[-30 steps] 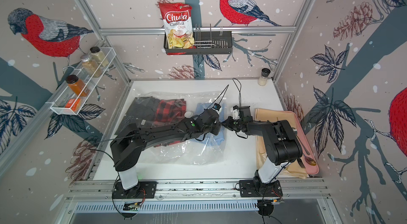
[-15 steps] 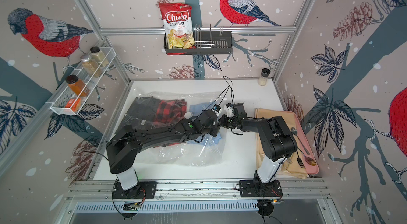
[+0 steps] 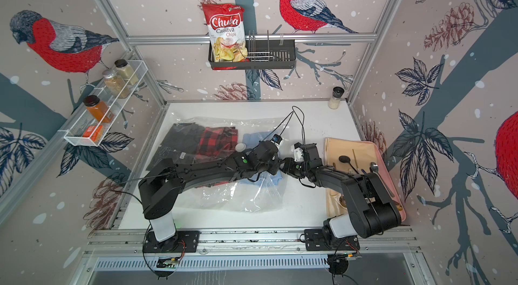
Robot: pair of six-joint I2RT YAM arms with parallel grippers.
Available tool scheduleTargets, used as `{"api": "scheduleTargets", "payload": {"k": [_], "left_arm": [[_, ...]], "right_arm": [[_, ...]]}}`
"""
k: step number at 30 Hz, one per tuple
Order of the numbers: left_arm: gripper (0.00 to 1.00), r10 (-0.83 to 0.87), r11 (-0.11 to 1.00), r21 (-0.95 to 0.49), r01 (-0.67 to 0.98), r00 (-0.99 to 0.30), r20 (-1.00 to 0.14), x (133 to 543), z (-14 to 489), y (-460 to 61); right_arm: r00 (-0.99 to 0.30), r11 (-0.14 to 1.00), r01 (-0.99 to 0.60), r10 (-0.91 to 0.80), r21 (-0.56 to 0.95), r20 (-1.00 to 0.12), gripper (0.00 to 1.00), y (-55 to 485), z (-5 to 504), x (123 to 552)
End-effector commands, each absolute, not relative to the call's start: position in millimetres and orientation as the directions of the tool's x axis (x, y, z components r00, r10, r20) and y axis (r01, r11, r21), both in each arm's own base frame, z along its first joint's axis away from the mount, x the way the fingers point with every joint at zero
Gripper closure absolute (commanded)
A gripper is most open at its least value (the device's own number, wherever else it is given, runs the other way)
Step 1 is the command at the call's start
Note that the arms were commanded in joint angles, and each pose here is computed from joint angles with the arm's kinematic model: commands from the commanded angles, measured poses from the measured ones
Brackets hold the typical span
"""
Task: Place the folded shirt into the vacuum bag
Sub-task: Place the shirt in the vacuum bag.
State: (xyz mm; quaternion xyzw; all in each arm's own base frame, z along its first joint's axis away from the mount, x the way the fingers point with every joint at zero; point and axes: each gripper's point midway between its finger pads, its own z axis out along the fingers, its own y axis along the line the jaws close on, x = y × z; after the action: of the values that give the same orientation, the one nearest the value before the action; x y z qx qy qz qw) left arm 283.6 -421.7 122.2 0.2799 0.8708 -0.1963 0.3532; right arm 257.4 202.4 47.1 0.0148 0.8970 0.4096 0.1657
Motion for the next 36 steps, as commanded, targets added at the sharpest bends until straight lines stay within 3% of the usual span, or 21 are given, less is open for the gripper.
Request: {"api": "scheduleTargets", "payload": {"k": [1,8,23,29,33,36], "left_arm": [[1.00,0.327,0.758,-0.154,0.633,-0.574,-0.751,287.8,130.8,-429.8],[1.00,0.330,0.754,-0.162,0.637,-0.580,-0.745,287.5,125.6,-433.6],[1.00,0.324,0.758,-0.168,0.630,-0.588,-0.741,286.6,124.7,-431.4],[1.00,0.326,0.757,-0.167,0.632,-0.586,-0.742,286.7,125.9,-432.5],[1.00,0.317,0.752,-0.180,0.634,-0.587,-0.745,285.6,131.8,-433.9],[1.00,0.307,0.732,-0.207,0.649,-0.586,-0.750,282.5,142.2,-438.4]], "right_arm": [[-0.954,0.630,-0.118,0.142,0.767,-0.264,0.65,213.3,49.6,240.5],[-0.959,0.620,-0.128,0.122,0.774,-0.255,0.84,224.4,47.1,219.7],[-0.967,0.601,-0.165,0.056,0.782,-0.247,0.87,253.8,44.3,214.3],[-0.961,0.616,-0.169,0.069,0.770,-0.267,0.65,245.5,52.0,213.8],[-0.925,0.685,-0.109,0.196,0.721,-0.326,0.44,206.8,61.8,229.0],[-0.869,0.738,-0.045,0.304,0.674,-0.391,0.37,168.6,73.0,242.5]]}}
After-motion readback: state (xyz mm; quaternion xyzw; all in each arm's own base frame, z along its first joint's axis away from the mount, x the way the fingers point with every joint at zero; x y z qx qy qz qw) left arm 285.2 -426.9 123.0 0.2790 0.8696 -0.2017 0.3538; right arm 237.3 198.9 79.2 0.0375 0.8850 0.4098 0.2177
